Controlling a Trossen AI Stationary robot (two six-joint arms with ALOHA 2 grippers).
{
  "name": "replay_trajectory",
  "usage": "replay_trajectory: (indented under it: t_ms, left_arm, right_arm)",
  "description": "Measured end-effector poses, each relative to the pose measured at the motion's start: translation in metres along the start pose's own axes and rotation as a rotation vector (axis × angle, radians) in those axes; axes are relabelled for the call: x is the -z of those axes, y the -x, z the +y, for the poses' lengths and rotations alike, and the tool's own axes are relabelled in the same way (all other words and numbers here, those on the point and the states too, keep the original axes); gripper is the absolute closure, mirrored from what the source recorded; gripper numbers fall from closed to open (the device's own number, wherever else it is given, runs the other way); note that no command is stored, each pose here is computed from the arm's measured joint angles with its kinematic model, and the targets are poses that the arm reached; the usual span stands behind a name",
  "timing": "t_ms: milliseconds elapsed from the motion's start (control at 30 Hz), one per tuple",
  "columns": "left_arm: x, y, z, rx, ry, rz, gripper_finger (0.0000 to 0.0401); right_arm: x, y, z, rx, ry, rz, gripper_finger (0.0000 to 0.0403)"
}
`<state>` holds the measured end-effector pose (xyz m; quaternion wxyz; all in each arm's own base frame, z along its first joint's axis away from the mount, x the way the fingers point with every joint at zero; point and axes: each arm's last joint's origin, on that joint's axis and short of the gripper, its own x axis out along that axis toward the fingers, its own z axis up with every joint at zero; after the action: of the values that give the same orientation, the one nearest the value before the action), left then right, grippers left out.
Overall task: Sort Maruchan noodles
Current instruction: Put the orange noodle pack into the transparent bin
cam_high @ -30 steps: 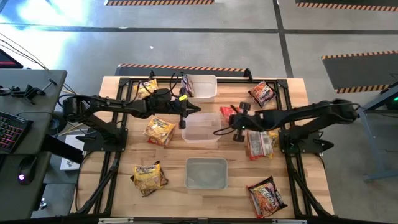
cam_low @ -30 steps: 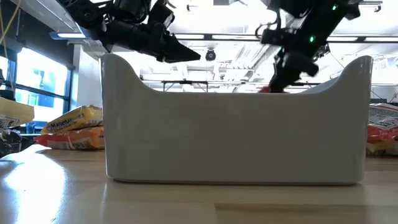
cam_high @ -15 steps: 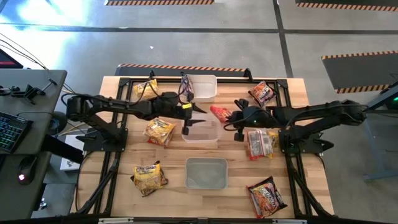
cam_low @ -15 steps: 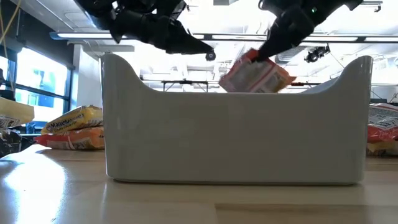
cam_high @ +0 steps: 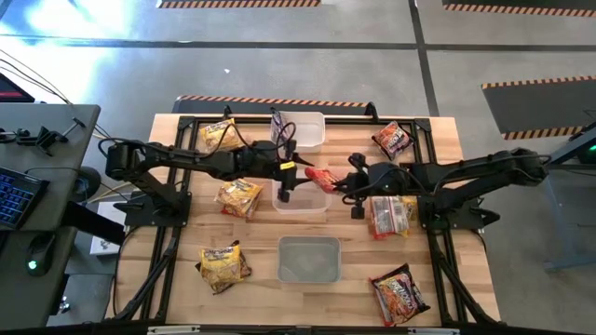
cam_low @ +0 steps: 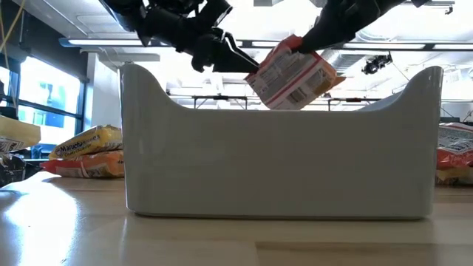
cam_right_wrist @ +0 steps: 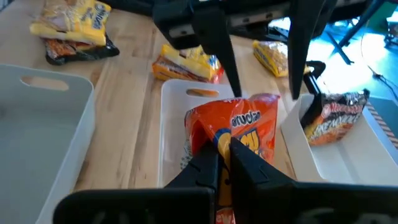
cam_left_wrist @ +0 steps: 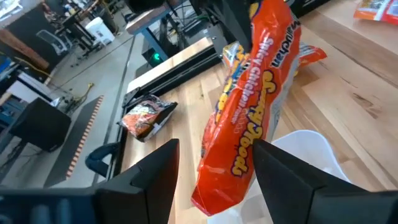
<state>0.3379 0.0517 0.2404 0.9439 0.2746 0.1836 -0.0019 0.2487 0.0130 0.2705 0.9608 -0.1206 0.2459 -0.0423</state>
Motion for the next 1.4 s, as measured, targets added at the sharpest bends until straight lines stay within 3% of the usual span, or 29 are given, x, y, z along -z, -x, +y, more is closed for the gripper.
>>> replay_trajectory:
  t_ms: [300,700,900,1267,1400]
  left_arm:
    - [0.000,0.000,-0.006,0.055,-0.037,0.007,0.0206]
    - [-0.008,0.000,-0.017,0.078,-0.001,-0.021,0.0206]
    - [-0.021,0.000,-0.009,0.083,0.049,-0.015,0.0206]
    - [-0.028,0.004,-0.009,0.174,-0.028,0.113,0.0207]
    - [-0.036,0.005,-0.010,0.165,-0.077,0.149,0.0229]
  right_arm:
    - [-0.005,0.000,0.001,-0.016,0.006,-0.051,0.0402]
    - [-0.009,-0.001,0.000,-0.007,0.017,-0.096,0.0403]
    - [-0.007,-0.015,0.002,-0.005,0.033,-0.088,0.0403]
    - [-0.012,-0.034,0.003,0.071,0.072,-0.162,0.0403]
    - [-0.013,-0.033,0.003,0.075,0.073,-0.175,0.0403]
